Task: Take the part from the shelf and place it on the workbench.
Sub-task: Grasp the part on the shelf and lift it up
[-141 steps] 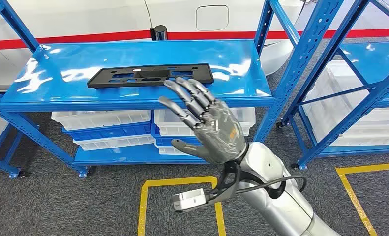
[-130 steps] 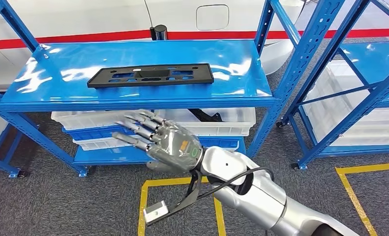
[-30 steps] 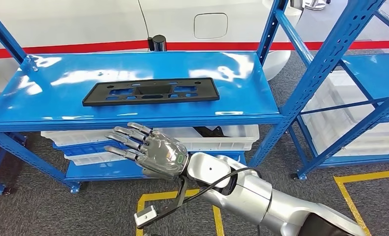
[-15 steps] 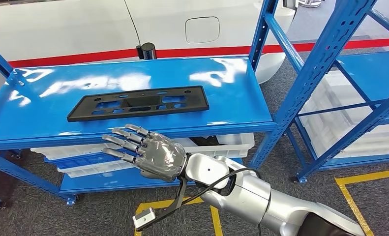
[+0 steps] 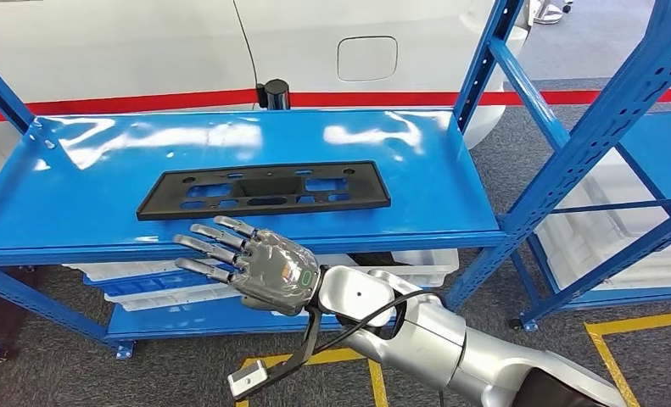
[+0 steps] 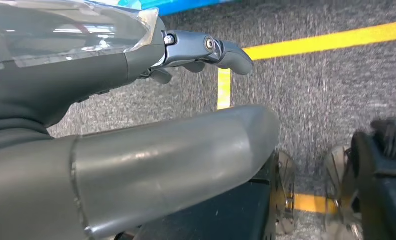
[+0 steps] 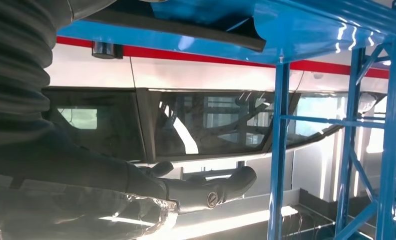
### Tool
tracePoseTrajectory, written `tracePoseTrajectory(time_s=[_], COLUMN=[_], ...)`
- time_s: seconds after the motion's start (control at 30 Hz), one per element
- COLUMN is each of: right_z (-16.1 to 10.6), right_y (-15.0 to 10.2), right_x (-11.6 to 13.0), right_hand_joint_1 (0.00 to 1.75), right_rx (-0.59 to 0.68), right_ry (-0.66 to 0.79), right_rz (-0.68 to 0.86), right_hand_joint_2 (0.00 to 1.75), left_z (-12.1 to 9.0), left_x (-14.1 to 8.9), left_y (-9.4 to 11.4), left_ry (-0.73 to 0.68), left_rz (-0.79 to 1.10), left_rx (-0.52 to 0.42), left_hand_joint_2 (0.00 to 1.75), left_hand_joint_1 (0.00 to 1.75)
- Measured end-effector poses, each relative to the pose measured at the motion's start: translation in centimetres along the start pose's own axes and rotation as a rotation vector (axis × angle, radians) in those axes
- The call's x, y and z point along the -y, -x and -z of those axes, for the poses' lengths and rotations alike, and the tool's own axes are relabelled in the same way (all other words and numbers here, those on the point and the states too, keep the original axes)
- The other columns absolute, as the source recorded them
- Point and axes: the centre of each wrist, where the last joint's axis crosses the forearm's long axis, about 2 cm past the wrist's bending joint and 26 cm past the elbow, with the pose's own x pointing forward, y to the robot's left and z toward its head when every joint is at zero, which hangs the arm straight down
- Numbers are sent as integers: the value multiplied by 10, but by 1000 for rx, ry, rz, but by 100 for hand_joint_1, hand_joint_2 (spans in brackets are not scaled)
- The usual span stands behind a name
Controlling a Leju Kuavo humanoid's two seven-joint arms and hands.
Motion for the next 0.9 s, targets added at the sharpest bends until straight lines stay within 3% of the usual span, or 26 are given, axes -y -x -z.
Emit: tracePoseTrajectory(time_s=[0.3,0.9], right_z=[4,37], right_y=[-1,-34], right_x=[3,9], right_hand_joint_1=[0,0], right_rx=[6,78], right_ry=[9,24], right_rz=[-1,77], right_hand_joint_2=[175,175], left_z=[0,1], left_x=[-1,-5], left_y=[-2,-6], left_ry=[15,-1], left_rz=[29,85], left_rx=[10,30], left_hand_joint_2=[0,0], left_hand_joint_1=[0,0])
